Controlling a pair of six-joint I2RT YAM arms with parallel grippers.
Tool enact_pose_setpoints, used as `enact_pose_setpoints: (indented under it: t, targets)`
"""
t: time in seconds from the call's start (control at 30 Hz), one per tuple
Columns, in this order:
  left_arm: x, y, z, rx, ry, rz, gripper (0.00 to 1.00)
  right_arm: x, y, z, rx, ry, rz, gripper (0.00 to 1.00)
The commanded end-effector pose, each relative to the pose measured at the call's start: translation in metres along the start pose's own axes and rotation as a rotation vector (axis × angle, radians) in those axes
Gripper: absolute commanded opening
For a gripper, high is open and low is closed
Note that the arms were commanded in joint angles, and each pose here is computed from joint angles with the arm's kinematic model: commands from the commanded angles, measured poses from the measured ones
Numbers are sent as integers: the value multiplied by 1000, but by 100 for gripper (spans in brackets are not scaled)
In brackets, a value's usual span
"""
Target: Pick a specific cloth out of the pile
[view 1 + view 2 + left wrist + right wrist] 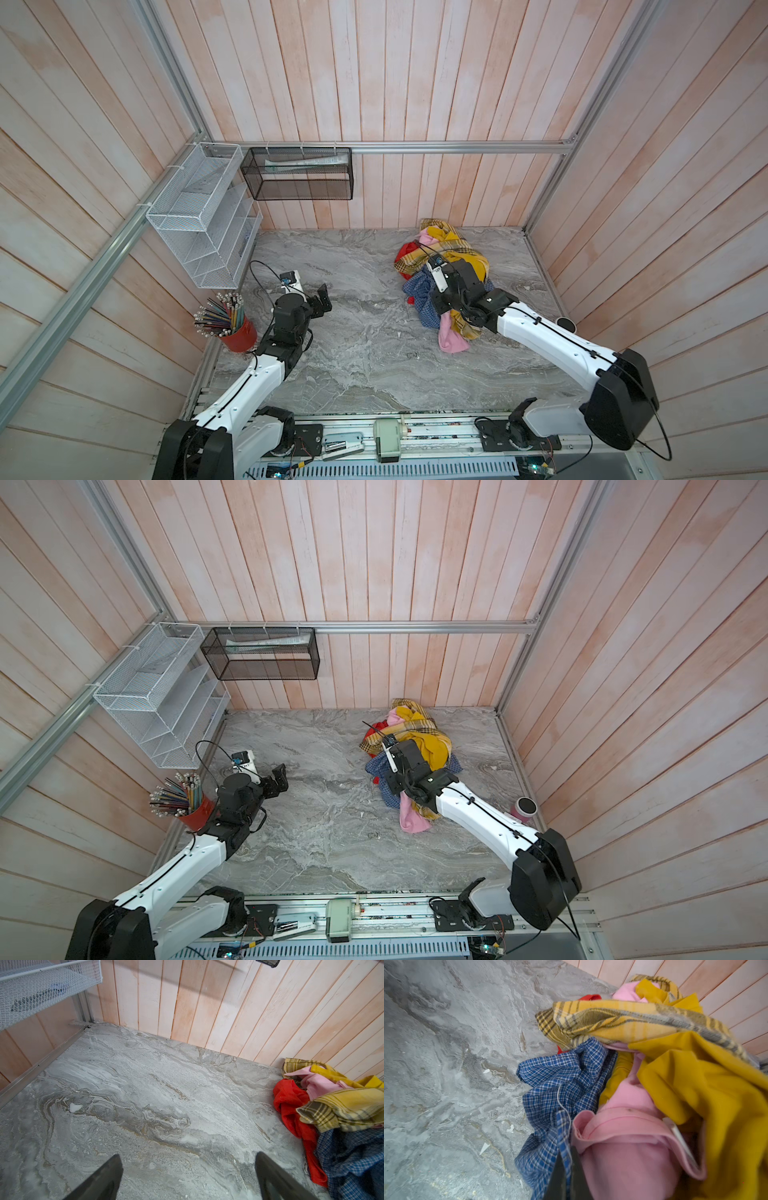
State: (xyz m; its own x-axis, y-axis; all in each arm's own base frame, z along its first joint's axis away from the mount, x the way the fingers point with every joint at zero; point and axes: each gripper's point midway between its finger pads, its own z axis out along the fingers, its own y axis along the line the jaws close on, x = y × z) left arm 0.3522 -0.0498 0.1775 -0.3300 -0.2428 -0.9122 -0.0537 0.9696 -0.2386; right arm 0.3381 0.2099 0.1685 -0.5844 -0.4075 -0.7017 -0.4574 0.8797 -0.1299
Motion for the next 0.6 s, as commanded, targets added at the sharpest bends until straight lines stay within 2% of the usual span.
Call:
enact_pose_setpoints:
  t: [0.0, 0.13, 0.23, 0.33, 0.5, 0.57]
  targets:
    - [8, -1, 1, 11, 9, -7, 100, 4, 5, 7, 0, 20, -20, 0]
    - [11, -1, 2, 13, 14, -12, 100, -4, 42, 13, -67, -30, -98, 0]
    - [12, -1, 2, 13, 20, -15, 100, -4, 63, 25, -79, -9, -157, 0]
    - [12, -1, 2, 16, 18, -15, 100, 5, 67, 44, -59, 55, -192, 8]
    - [13, -2, 2, 18, 16, -22, 100, 7, 51, 69, 81, 113, -222, 37]
    - [15, -1, 1, 19, 20, -23, 100, 7, 47, 75, 121, 122, -236, 41]
